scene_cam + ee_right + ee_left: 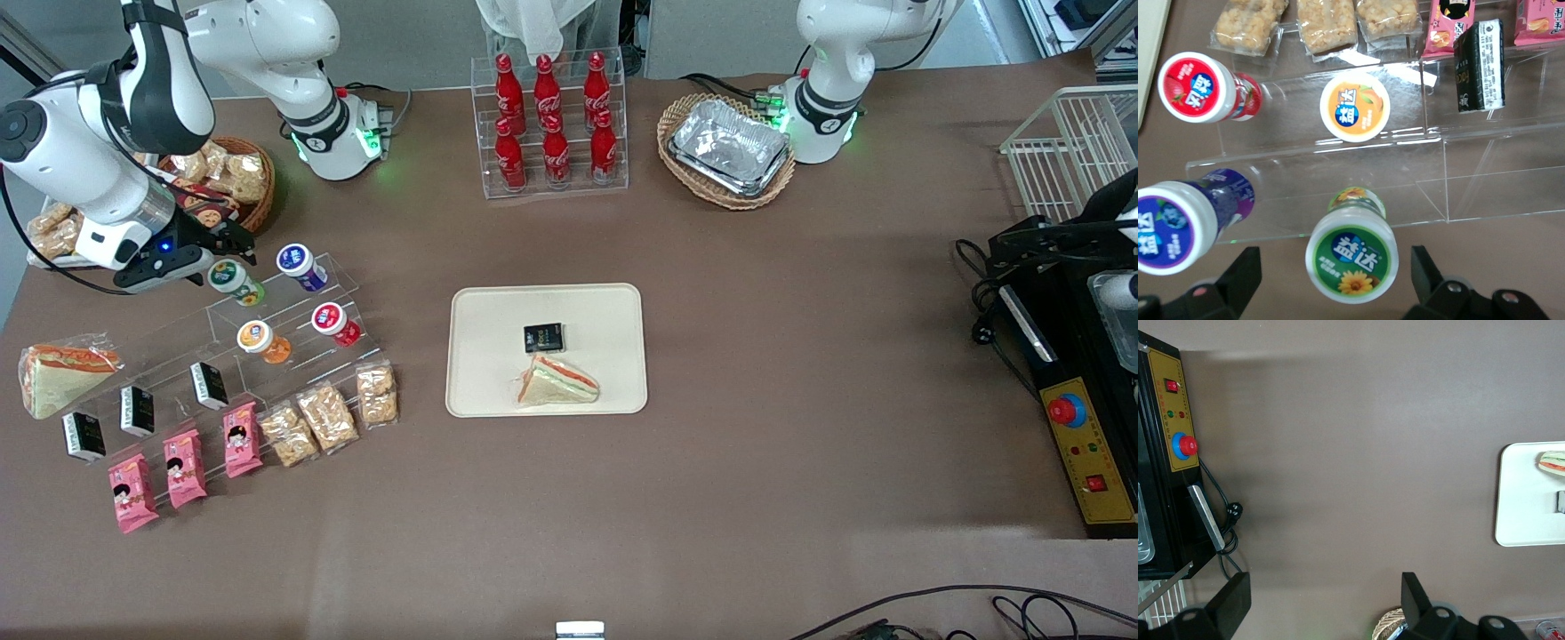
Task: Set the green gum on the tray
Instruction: 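Lower the right gripper and close it on the green-labelled canister, then lift the green canister and carry it toward the cream tray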
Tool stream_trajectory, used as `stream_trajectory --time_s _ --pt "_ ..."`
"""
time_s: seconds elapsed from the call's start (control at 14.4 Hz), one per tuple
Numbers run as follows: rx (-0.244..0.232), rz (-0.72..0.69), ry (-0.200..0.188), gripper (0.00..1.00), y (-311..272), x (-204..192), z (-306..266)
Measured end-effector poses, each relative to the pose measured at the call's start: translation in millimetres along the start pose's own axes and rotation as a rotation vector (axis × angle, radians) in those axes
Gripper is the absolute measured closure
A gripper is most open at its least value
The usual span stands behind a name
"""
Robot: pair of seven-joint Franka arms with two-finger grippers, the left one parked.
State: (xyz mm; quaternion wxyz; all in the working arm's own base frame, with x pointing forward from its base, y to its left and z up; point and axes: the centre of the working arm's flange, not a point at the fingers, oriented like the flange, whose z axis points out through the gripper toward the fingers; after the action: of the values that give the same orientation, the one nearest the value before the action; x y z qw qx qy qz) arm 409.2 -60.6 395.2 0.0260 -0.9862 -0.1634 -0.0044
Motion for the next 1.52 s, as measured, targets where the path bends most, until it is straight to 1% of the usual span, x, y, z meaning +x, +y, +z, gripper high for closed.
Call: stream_trajectory --time_s 0.35,0.48,0.55,0.62,0.76,1.25,1.32,1.38,1.52 --pt "-0.008 0.010 0.016 0.00 5 -4 7" --pt "-0.011 0.009 0.022 0.02 5 -5 9" --pt "-0.012 0.009 0.023 0.08 5 -5 11" --pt "-0.011 0.009 0.022 0.20 4 -6 13" --pt "-0.012 0.009 0.022 0.40 4 -6 14" --pt "-0.016 0.008 0.028 0.41 5 -5 11" --pt "-0.021 0.008 0.034 0.41 7 -2 5" --pt "-0.021 0.007 0.032 0.41 9 1 -5" --pt "-0.017 0.001 0.015 0.41 11 12 -36"
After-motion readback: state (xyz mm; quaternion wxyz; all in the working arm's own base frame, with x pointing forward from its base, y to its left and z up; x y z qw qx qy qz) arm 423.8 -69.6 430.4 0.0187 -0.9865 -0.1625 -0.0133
